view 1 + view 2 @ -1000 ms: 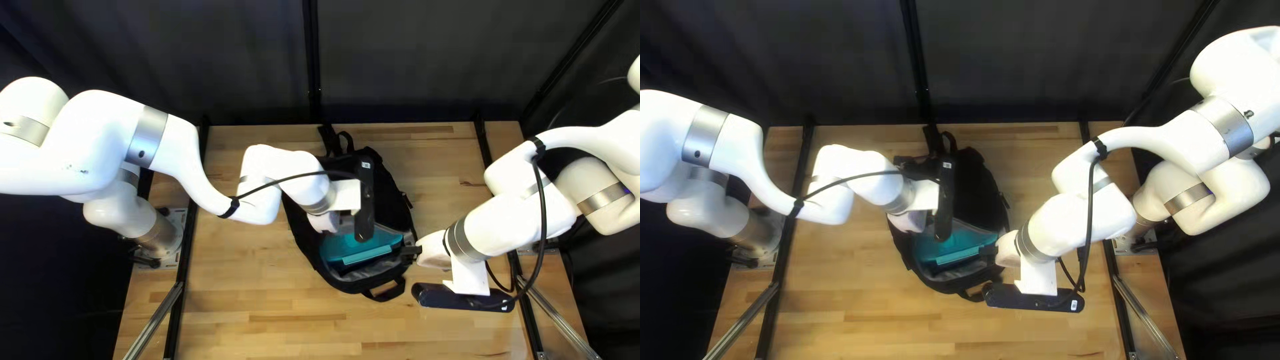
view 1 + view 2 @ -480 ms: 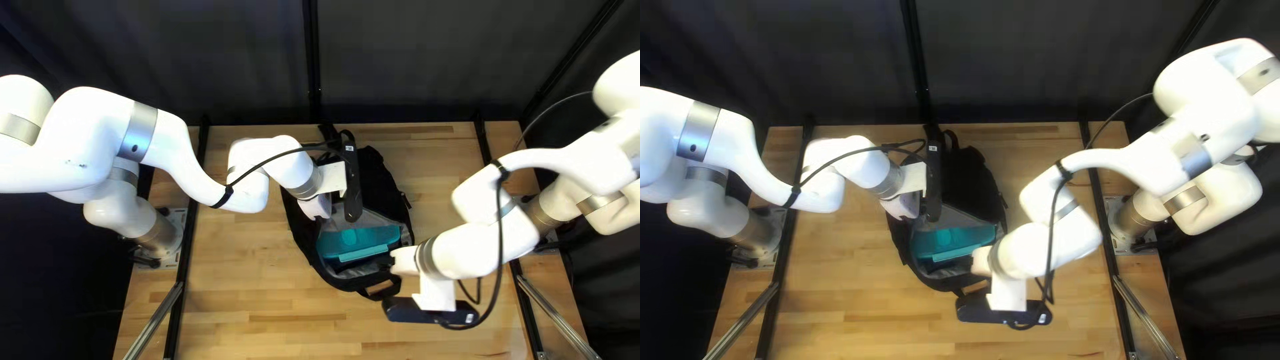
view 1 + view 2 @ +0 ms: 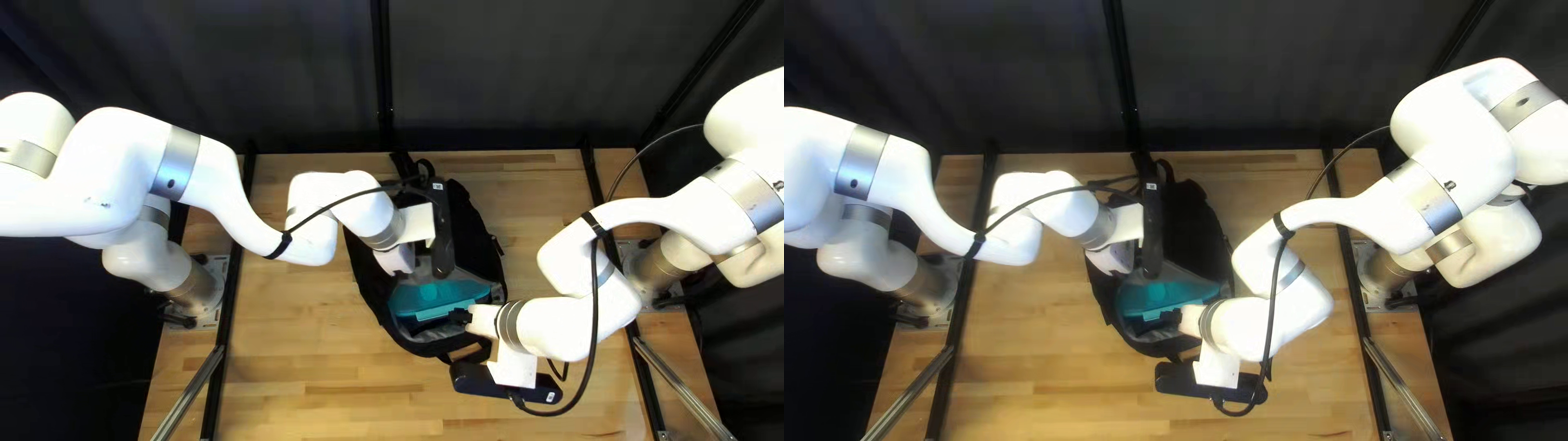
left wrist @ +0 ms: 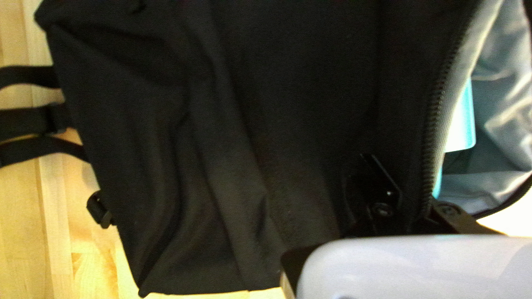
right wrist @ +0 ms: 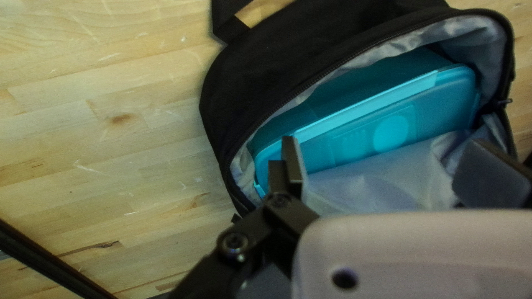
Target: Remove a lunch box from a kids backpack
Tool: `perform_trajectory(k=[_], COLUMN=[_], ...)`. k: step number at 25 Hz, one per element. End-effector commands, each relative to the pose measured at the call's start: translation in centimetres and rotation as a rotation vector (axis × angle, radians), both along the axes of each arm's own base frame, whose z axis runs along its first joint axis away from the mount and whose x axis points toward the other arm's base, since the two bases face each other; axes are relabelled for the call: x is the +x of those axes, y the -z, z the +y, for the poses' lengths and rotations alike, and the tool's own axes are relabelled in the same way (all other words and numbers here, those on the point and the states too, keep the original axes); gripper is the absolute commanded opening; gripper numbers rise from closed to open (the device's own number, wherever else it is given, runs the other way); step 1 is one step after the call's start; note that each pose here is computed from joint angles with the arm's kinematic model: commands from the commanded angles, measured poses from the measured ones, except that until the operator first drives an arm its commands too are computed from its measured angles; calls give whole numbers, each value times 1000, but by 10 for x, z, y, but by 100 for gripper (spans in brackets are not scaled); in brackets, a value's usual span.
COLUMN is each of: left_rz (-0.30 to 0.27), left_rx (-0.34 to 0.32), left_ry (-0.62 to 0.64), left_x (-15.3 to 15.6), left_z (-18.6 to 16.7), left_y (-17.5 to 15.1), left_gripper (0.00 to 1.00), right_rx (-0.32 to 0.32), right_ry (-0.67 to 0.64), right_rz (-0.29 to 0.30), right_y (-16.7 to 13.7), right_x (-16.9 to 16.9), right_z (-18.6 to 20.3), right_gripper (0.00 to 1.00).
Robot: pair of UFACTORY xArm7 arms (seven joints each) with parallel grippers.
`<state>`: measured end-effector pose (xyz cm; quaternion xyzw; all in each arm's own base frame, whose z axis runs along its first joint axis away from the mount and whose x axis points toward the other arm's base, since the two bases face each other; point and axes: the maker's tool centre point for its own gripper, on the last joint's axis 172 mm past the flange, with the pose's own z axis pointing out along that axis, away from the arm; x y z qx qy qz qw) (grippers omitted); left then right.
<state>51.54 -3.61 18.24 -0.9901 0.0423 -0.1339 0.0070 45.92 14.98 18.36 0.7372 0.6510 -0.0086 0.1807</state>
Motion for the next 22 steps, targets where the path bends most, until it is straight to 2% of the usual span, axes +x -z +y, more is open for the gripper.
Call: perform_trajectory(k=[1, 4, 5, 8, 12, 18, 22], left_rz=[19, 13, 11, 6, 1, -5, -7], left_rx=[6, 2, 0, -6, -12, -18, -18], left_ry=[45, 54, 55, 56, 55, 52, 51], left_x=[0, -2, -2, -3, -2, -5, -6], left_z=[1, 3, 4, 5, 2, 0, 0], left_y=[-5, -7, -6, -4, 1, 5, 7], left_gripper=[0, 0, 0, 0, 0, 0, 0], right_rx=[0, 0, -19, -47, -108, -179, -204], right_ry=[0, 0, 10, 110, 223, 326, 378], right_rz=[0, 0, -15, -56, -78, -119, -151], right_y=[0, 0, 3, 4, 6, 13, 23], right_x=[0, 0, 0, 7, 14, 17, 14], right_z=[0, 0, 3, 16, 27, 26, 15], right_gripper=[100, 100, 100, 100, 100, 100, 100])
